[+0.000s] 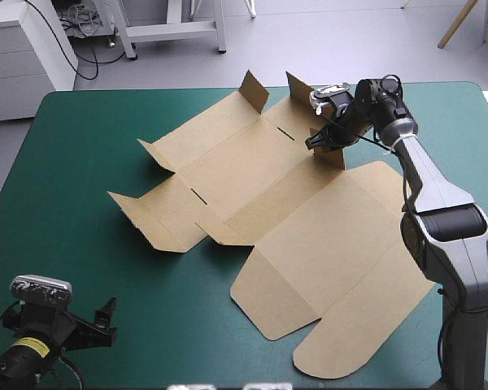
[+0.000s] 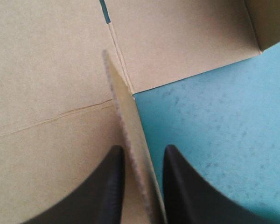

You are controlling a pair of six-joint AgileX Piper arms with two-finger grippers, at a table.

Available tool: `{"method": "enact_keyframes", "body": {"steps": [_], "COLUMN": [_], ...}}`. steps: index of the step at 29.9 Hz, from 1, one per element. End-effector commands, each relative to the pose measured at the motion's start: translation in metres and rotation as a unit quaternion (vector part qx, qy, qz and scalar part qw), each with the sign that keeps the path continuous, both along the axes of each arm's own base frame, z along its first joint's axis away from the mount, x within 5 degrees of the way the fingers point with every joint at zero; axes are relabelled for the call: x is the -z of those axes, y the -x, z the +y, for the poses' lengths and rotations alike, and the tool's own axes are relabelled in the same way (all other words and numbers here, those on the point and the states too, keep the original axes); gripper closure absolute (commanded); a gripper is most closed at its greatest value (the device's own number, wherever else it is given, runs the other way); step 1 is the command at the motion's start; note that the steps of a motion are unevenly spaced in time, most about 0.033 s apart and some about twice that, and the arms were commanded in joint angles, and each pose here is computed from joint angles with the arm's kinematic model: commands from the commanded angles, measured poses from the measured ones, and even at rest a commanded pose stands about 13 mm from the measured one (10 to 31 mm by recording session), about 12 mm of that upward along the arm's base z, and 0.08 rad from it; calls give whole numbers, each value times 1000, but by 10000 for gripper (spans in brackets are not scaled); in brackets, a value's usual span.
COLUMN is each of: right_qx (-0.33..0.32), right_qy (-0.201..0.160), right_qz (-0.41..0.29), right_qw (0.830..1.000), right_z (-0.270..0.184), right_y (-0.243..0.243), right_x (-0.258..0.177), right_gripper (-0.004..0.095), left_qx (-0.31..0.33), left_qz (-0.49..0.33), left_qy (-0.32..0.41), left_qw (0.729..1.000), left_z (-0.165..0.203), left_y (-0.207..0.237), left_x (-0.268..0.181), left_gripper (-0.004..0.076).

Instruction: Fold the box

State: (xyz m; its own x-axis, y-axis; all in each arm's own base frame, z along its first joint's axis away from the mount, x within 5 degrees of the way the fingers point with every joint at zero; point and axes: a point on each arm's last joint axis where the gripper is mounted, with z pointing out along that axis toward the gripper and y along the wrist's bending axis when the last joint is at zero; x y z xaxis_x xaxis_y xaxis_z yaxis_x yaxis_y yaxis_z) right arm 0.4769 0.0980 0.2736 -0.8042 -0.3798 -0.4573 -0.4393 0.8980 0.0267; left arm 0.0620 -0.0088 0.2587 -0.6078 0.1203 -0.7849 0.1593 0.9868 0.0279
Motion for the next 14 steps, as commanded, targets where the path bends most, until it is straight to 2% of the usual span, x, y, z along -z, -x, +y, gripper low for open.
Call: {"method": "enact_keyframes", "body": {"steps": [1, 6, 14], "right_qx": [-3, -10, -38], "right_qy": [-1, 23, 40], "right_qz": [-65, -68, -76], "right_qw": [998, 997, 996], "right_z": [-3, -7, -7], "right_y": [8, 7, 7], "right_x": [-43, -42, -43], "right_gripper": [922, 926, 926], "left_qx": [-1, -1, 0], "left_qz": [-35, -35, -35], "left_qy": [12, 12, 11], "left_qw": [999, 999, 999], "left_z": [-1, -1, -1], "left_y": [-5, -5, -5], "left_x": [-13, -13, -13], "left_gripper": [89, 89, 89]}}
